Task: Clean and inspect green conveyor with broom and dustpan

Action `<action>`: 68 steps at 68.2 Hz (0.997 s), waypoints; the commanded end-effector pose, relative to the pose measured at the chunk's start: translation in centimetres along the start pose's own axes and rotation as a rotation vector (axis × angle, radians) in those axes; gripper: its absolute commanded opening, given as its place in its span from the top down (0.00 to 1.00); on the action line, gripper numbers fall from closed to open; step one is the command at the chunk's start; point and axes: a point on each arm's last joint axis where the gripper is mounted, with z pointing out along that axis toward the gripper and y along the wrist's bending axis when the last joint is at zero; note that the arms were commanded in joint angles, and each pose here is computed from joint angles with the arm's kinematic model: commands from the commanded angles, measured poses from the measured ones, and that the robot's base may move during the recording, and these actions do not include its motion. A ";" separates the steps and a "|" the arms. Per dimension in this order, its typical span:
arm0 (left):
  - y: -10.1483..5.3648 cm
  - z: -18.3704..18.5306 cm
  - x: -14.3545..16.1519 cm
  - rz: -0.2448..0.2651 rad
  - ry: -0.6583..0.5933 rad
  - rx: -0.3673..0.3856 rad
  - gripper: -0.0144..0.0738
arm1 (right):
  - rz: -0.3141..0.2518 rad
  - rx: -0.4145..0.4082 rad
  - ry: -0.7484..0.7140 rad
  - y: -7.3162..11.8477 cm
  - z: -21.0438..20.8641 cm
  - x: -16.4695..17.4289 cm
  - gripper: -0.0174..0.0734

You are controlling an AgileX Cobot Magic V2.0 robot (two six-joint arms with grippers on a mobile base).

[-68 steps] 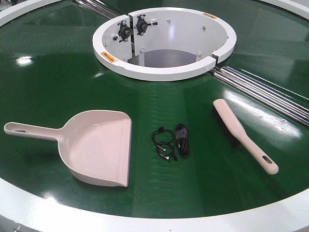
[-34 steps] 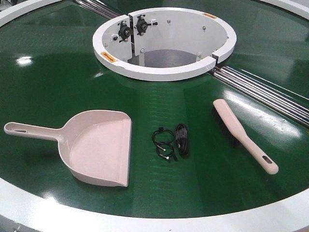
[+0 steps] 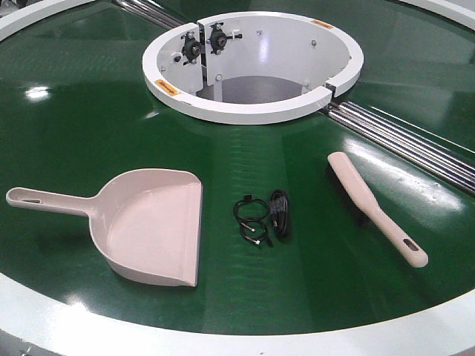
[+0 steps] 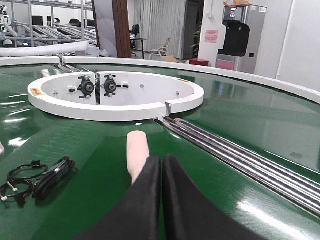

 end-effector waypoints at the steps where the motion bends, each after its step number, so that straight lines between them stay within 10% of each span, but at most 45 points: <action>1: -0.1 -0.3 -1.7 -0.011 -0.096 0.005 0.48 | -0.002 0.002 -0.083 0.0 -0.1 -0.6 0.82; 14: -0.1 -0.3 -1.7 -0.006 -0.098 0.005 0.27 | -0.002 0.002 -0.083 0.0 -0.1 -0.6 0.82; 29: -0.1 -0.5 -2.3 0.020 -0.105 0.001 0.26 | -0.002 0.002 -0.083 0.0 -0.1 -0.6 0.82; 48: 0.1 1.1 -9.0 0.330 0.168 -0.004 0.26 | -0.002 0.002 -0.083 0.0 -0.1 -0.6 0.82; 68: 0.1 7.9 -13.3 0.777 0.413 0.132 0.26 | -0.002 0.002 -0.083 0.0 -0.1 -0.6 0.82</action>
